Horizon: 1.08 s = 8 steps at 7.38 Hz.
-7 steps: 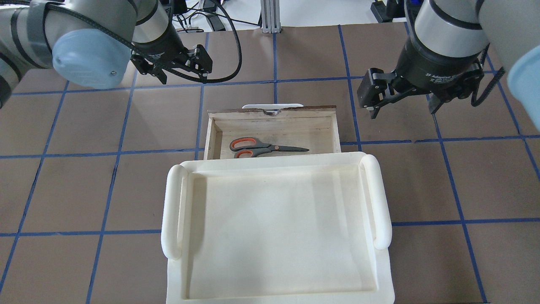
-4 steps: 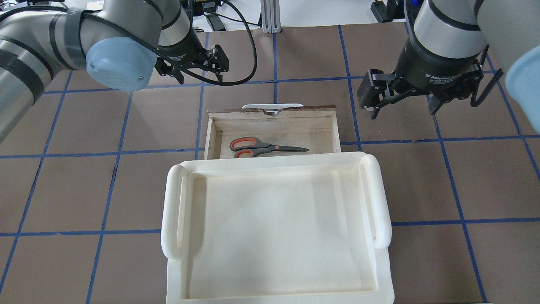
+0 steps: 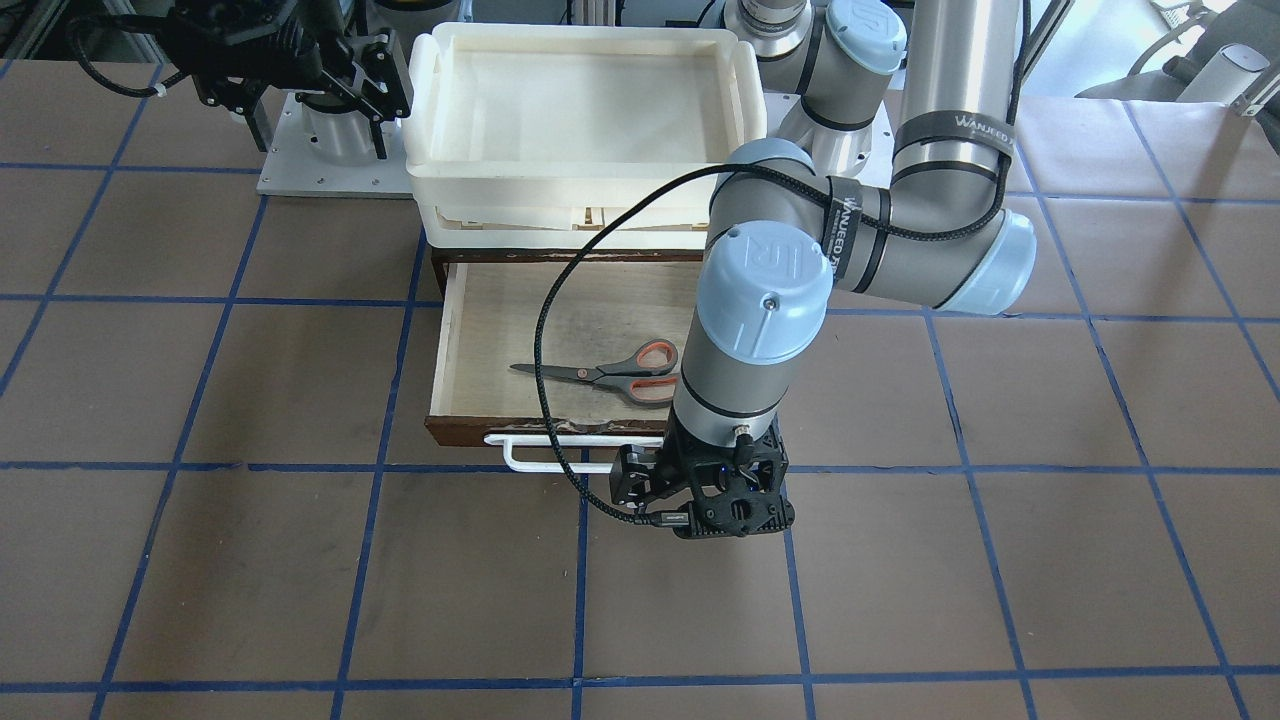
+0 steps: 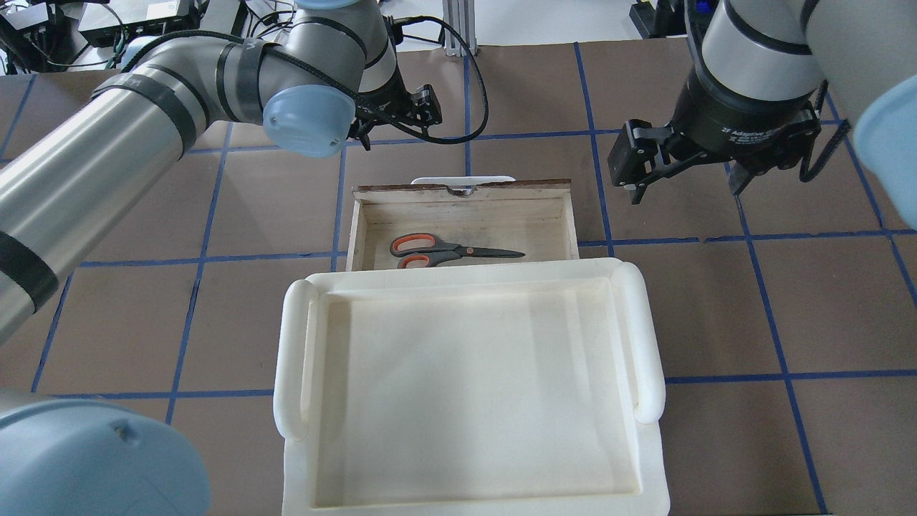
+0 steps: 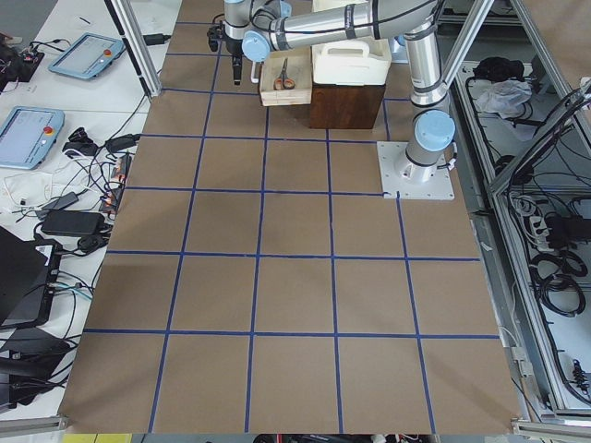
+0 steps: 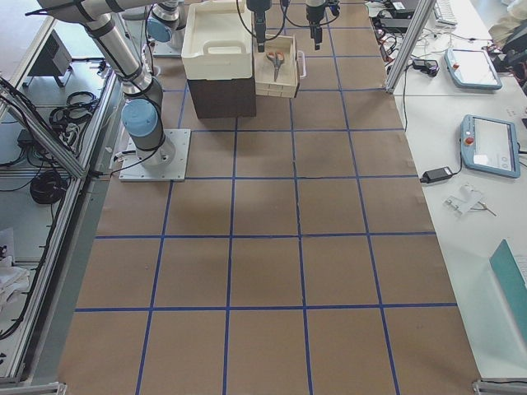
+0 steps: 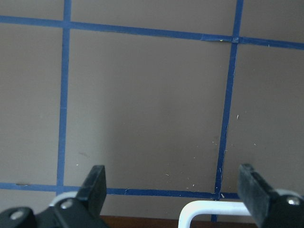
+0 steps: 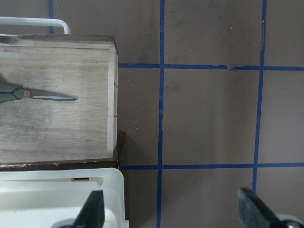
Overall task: Put scissors in drawer and close it
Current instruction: 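Swing the left arm over and position its gripper above the drawer handle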
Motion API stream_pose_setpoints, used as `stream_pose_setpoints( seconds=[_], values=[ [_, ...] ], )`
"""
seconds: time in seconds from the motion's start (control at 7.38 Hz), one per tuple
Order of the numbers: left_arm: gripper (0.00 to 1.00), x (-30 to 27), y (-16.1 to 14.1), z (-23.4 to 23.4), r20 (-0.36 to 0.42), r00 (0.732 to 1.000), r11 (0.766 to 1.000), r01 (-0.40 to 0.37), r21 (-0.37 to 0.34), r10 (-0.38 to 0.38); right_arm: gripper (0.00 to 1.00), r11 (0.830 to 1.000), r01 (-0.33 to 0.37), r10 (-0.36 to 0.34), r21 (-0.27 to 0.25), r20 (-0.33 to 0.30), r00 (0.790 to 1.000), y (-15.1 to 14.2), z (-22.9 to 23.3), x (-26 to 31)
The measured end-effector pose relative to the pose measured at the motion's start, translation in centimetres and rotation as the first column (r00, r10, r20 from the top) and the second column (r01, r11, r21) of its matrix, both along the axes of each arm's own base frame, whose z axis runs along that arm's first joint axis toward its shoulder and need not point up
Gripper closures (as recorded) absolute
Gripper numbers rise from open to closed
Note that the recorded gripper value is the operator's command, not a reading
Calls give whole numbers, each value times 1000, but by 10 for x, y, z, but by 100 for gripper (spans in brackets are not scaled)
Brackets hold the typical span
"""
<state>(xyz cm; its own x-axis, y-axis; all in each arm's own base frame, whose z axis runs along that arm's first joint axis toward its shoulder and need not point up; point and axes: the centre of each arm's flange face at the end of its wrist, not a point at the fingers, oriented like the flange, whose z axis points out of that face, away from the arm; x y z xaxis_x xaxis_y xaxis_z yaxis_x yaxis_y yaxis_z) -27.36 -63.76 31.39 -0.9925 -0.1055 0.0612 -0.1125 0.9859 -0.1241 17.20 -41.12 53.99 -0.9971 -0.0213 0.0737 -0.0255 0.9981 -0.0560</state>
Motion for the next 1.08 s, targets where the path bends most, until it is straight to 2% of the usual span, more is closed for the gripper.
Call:
stream_pose_setpoints(
  seconds=[0.68, 1.08],
  values=[
    [0, -12, -3, -49, 18, 1000, 996, -12, 90, 10, 0, 1000, -6, 6, 3, -2, 1000, 0, 0, 0],
    [0, -12, 2, -45, 37, 999, 979, -20, 203, 13, 0, 1000, -6, 6, 3, -4, 1000, 0, 0, 0]
  ],
)
